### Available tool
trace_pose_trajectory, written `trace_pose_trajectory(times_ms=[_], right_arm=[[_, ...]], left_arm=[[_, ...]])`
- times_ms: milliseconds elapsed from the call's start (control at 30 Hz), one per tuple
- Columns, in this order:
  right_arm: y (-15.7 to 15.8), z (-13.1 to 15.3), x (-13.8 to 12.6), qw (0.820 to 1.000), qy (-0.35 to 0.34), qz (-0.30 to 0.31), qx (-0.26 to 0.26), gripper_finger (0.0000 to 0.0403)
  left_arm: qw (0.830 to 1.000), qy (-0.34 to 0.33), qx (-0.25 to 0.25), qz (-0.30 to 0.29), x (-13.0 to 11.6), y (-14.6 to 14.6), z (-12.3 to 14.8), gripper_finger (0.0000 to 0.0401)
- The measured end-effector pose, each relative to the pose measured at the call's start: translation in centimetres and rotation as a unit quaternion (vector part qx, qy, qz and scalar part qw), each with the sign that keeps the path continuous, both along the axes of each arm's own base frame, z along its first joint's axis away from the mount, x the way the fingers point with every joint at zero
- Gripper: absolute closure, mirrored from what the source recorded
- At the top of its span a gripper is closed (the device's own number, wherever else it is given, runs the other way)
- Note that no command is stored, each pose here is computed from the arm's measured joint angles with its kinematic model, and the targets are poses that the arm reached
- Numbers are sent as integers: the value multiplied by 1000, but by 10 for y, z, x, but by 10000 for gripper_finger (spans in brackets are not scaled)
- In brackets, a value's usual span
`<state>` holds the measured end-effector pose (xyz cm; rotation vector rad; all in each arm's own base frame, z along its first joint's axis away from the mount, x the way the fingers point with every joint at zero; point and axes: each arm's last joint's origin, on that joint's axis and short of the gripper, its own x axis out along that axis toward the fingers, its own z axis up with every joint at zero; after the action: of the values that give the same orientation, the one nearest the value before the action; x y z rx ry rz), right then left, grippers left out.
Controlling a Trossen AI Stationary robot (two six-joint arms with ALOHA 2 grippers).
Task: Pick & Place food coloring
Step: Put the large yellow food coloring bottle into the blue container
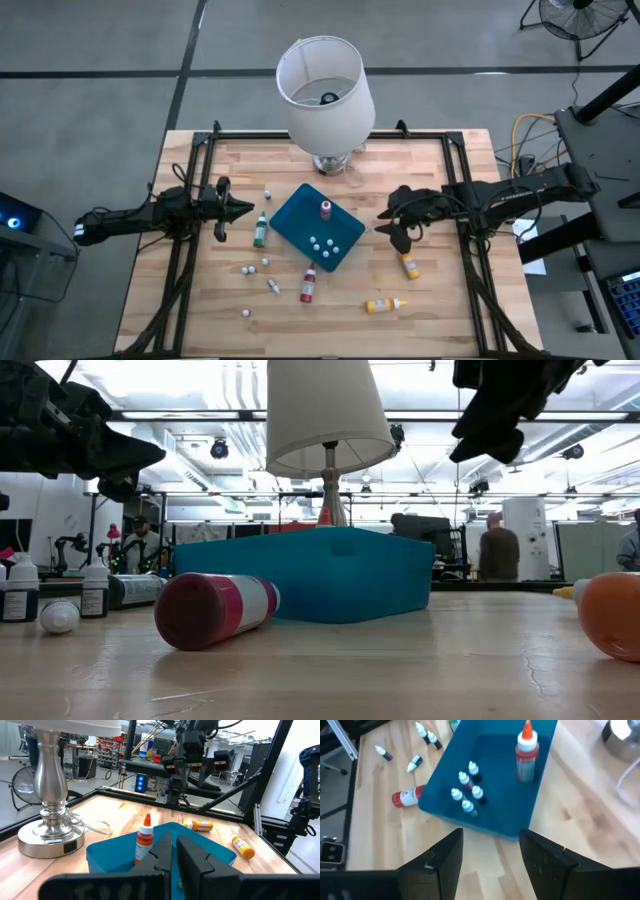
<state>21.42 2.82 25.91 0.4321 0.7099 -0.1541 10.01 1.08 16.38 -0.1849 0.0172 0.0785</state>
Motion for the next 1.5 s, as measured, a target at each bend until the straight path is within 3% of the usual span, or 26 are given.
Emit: trace_pose_trajectory(times_ms=[233,600,900,1500], right_arm=[[6,-3,-4,997,27,-39,57,218],[19,-9,-14,989,76,-69,107,218],[24,-25,-29,959,195,-147,146,218],[35,-64,5,912,315,-206,166,221]], left_arm=[[1000,0,0,0,0,0,0,401],[1000,0,0,0,0,0,0,401],[1000,0,0,0,0,0,0,401],[1000,0,0,0,0,0,0,401]])
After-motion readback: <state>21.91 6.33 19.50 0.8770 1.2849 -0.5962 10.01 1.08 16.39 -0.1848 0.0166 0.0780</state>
